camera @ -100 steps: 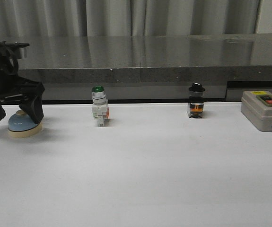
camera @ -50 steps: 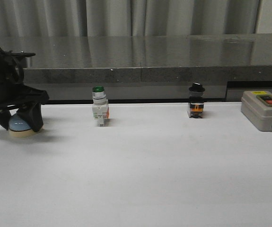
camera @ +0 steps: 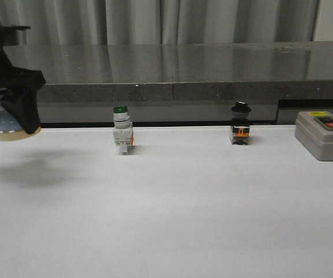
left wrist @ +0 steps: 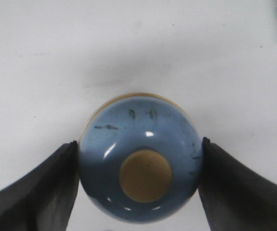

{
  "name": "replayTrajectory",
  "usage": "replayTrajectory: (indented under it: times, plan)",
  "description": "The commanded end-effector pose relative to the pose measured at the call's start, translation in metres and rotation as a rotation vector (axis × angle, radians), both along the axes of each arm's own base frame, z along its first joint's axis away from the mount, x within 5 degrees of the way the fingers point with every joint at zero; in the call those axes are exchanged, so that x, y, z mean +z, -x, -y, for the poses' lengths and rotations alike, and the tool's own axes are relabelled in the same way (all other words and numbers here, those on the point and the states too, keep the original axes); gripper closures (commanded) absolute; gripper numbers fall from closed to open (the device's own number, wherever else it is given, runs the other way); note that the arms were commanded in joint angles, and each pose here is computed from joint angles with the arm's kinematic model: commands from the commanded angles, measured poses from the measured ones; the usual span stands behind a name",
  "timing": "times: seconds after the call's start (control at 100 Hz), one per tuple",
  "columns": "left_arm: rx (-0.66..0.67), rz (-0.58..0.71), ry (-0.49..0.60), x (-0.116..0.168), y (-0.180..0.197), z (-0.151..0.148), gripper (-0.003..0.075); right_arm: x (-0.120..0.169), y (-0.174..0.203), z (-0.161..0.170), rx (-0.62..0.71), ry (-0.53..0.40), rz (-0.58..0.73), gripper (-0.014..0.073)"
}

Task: Place and press bell with both arms
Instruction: 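Lift the bell with the left gripper and carry it toward table center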

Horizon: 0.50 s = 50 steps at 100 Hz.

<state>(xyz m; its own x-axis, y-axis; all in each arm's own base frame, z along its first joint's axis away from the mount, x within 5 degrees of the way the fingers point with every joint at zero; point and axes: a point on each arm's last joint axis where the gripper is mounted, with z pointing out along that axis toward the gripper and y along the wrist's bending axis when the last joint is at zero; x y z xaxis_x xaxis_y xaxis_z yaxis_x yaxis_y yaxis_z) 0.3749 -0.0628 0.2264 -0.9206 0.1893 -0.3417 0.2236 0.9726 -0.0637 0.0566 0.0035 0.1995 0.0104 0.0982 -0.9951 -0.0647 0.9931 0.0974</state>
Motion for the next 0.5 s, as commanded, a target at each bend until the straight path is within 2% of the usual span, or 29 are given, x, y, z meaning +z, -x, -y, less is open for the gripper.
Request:
replayTrajectory:
  times: [0.0,0.14,0.32,0.49]
  plan:
    - [-0.023,0.110,0.036,0.045,0.013,0.010,0.0447,0.014,0.003,0.000,-0.001,0.001,0.115,0.0659]
    - [-0.099,0.131,0.045,0.059,0.026,0.035,0.0447,0.014,0.003,0.000,-0.001,0.001,0.115,0.0659]
    - [-0.236,0.133,0.055,0.056,0.040,0.083,0.0447,0.014,0.003,0.000,-0.001,0.001,0.115,0.0659]
    - [-0.362,0.192,0.082,0.049,0.053,0.134,0.0447,0.014,0.003,0.000,-0.001,0.001,0.115,0.0659]
